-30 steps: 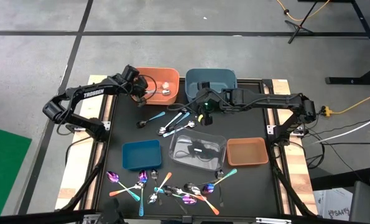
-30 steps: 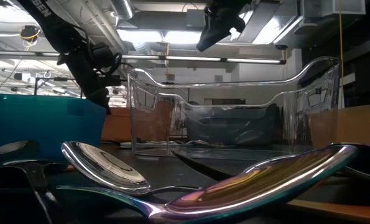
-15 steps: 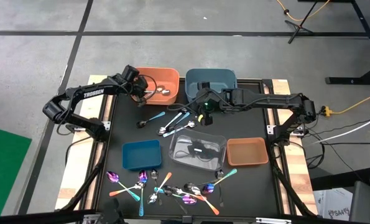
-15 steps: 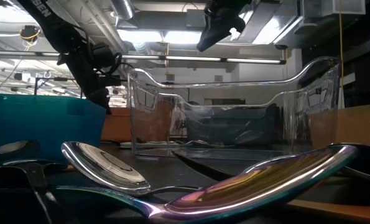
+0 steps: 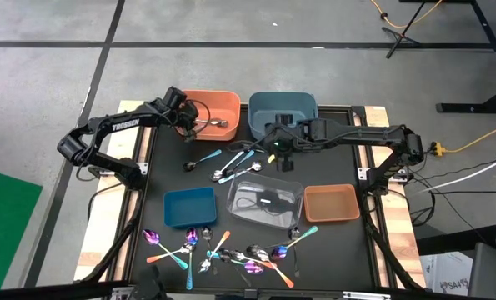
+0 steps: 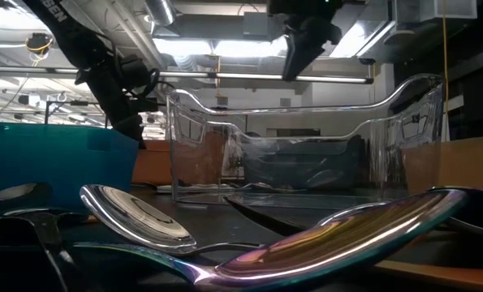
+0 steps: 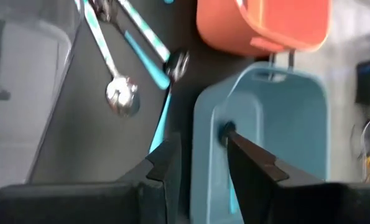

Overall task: Sort silverware by color (type)
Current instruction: Put the blue spoon into the light blue bin

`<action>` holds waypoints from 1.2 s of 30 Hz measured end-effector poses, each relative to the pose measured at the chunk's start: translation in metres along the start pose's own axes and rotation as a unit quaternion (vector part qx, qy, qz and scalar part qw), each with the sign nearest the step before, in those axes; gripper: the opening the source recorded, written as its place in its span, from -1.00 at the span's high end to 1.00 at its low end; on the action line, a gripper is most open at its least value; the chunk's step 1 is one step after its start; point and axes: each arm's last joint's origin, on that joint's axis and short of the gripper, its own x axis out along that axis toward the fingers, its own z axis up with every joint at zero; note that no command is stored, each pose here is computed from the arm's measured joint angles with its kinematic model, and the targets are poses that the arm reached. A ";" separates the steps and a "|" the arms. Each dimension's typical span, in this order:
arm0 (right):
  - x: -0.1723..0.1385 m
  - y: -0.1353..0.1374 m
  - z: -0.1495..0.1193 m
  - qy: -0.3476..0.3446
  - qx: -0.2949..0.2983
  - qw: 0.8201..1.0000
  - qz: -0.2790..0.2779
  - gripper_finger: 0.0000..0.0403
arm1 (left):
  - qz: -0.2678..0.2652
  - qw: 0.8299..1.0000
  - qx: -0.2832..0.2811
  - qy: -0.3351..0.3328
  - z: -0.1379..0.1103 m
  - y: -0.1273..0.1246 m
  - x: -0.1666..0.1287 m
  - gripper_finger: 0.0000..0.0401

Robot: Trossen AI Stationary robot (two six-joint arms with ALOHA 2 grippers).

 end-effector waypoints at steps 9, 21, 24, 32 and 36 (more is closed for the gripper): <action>0.019 0.014 -0.024 0.050 0.026 0.998 0.006 0.42 | 0.017 0.999 0.005 -0.028 0.020 0.006 -0.009 0.56; 0.025 0.027 -0.059 0.028 0.075 0.997 -0.008 0.42 | 0.008 0.996 0.042 -0.080 0.060 -0.005 -0.025 0.56; 0.023 0.028 -0.066 0.008 0.084 0.996 -0.012 0.42 | 0.003 0.995 0.038 -0.095 0.069 -0.010 -0.030 0.56; 0.032 0.036 -0.082 0.000 0.101 0.995 -0.015 0.42 | -0.030 0.993 0.021 -0.111 0.093 -0.029 -0.045 0.56; 0.040 0.037 -0.089 0.010 0.108 0.994 -0.017 0.42 | -0.056 0.993 0.003 -0.102 0.103 -0.043 -0.055 0.56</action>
